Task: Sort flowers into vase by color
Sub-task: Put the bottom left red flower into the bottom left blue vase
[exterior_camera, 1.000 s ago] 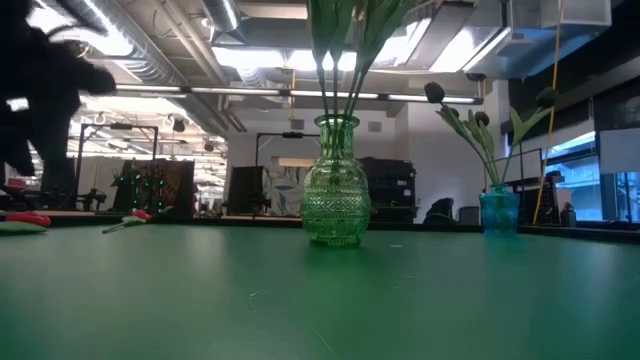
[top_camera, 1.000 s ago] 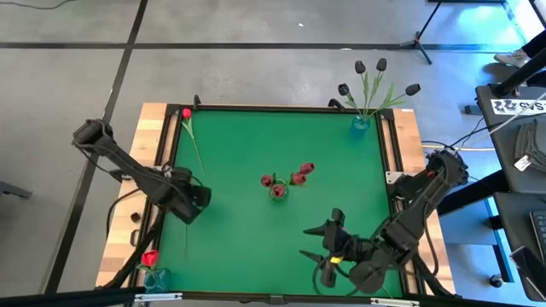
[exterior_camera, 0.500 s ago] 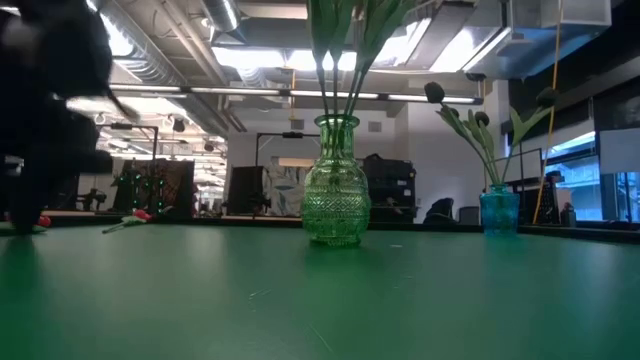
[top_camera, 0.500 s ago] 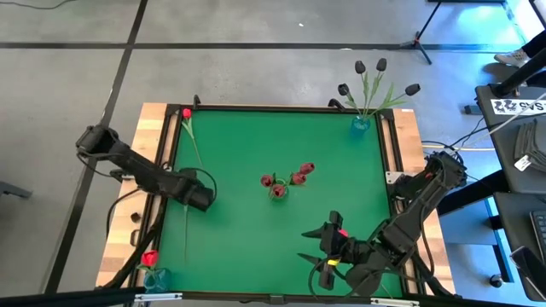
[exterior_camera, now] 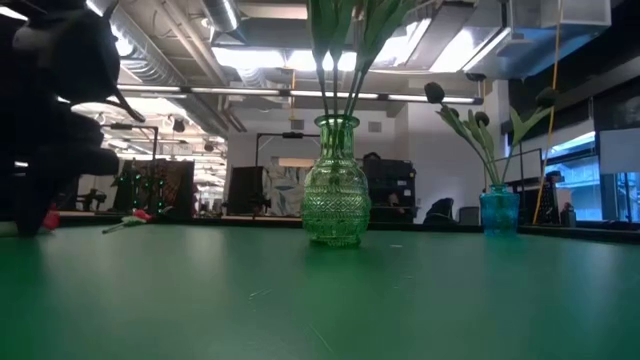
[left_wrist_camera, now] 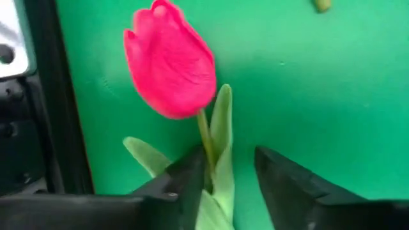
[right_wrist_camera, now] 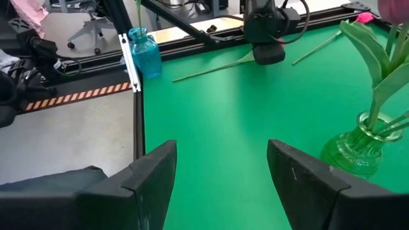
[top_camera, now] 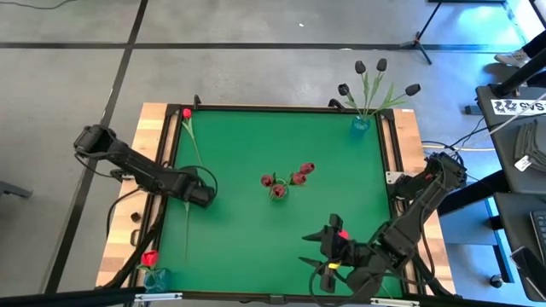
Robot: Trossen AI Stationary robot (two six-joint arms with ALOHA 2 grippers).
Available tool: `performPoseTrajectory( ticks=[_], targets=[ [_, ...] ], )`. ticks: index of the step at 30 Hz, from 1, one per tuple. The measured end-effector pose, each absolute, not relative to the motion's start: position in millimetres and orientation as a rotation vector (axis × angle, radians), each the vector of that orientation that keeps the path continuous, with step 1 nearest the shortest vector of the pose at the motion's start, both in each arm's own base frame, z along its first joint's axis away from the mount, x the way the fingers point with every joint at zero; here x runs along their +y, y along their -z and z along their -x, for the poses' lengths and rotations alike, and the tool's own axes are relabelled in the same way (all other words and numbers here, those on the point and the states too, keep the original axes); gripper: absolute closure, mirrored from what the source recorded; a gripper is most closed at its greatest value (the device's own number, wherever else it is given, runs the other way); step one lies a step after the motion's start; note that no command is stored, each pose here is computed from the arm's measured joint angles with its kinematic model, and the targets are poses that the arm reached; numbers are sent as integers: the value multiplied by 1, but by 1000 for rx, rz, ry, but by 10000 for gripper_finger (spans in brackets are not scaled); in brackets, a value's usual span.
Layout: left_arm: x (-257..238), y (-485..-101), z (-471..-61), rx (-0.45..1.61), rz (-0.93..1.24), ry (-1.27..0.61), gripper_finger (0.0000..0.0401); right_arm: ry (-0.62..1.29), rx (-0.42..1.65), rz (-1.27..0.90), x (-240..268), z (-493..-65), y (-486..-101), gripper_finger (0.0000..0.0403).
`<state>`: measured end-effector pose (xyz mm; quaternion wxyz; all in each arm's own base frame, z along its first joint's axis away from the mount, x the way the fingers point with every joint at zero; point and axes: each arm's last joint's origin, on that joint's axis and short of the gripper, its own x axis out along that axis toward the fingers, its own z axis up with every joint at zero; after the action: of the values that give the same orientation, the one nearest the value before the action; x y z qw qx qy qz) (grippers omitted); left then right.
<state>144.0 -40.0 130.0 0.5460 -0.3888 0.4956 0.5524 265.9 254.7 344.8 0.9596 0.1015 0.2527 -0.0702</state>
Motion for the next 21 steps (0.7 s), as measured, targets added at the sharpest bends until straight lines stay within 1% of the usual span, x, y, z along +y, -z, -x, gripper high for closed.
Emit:
performPoseTrajectory(
  ticks=[6,7,12,16,21],
  targets=[
    [-50,-129,-144,1149,869,-1239,377,150,506,-202,254,-266,-345,159],
    [-51,-129,-144,1138,859,-1230,388,150,506,-202,254,-266,-345,159],
    [-64,-138,-150,1050,763,-1141,392,150,506,-202,254,-266,-345,159],
    [-78,-164,-161,973,677,-1065,397,150,506,-202,255,-266,-345,159],
    [-106,-213,-180,767,643,-891,398,150,505,-203,255,-266,-345,159]
  ],
)
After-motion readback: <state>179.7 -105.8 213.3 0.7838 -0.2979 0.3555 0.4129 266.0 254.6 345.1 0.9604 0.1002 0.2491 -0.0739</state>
